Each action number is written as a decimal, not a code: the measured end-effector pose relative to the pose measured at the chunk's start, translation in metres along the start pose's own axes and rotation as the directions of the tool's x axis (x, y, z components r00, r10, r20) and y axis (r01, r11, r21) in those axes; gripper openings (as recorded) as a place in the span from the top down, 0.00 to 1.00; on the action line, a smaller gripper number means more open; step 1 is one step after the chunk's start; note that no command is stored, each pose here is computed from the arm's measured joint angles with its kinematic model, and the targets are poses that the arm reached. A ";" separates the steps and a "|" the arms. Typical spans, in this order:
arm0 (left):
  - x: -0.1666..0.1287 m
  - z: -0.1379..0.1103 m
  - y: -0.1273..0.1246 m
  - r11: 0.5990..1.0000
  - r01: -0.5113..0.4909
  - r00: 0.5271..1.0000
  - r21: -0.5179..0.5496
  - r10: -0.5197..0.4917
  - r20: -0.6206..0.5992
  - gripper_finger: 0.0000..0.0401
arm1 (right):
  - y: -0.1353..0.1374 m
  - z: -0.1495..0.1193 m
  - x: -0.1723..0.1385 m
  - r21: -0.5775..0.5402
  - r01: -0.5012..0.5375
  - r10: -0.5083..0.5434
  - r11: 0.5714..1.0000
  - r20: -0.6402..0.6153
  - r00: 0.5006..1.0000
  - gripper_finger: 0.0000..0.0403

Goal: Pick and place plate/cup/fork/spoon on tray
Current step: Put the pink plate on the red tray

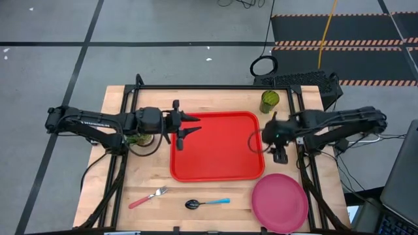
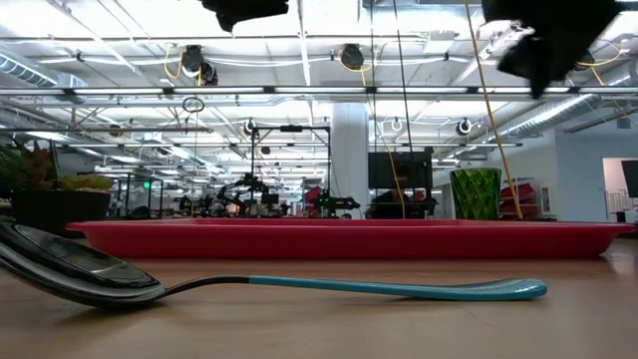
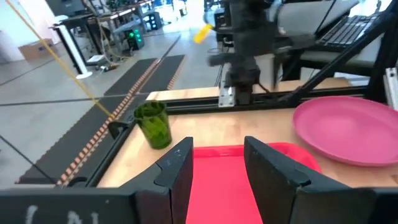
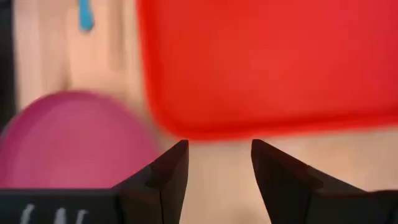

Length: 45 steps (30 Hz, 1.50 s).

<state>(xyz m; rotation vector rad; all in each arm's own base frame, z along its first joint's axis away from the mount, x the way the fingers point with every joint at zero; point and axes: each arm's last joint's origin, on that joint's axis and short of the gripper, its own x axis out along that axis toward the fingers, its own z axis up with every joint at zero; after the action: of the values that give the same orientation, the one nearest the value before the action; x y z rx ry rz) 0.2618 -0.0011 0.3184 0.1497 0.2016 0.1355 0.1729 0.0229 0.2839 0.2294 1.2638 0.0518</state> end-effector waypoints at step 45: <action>0.000 -0.006 0.000 1.000 -0.001 0.998 -0.023 -0.001 -0.057 0.64 | 0.032 -0.072 0.108 0.328 -0.030 0.114 0.944 -0.241 0.964 0.61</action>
<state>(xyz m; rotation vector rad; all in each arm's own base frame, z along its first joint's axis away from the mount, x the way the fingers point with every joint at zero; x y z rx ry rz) 0.2607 -0.0006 0.3130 0.1232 0.2569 0.1420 0.1405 0.0820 0.1683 0.5672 1.5210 -0.0646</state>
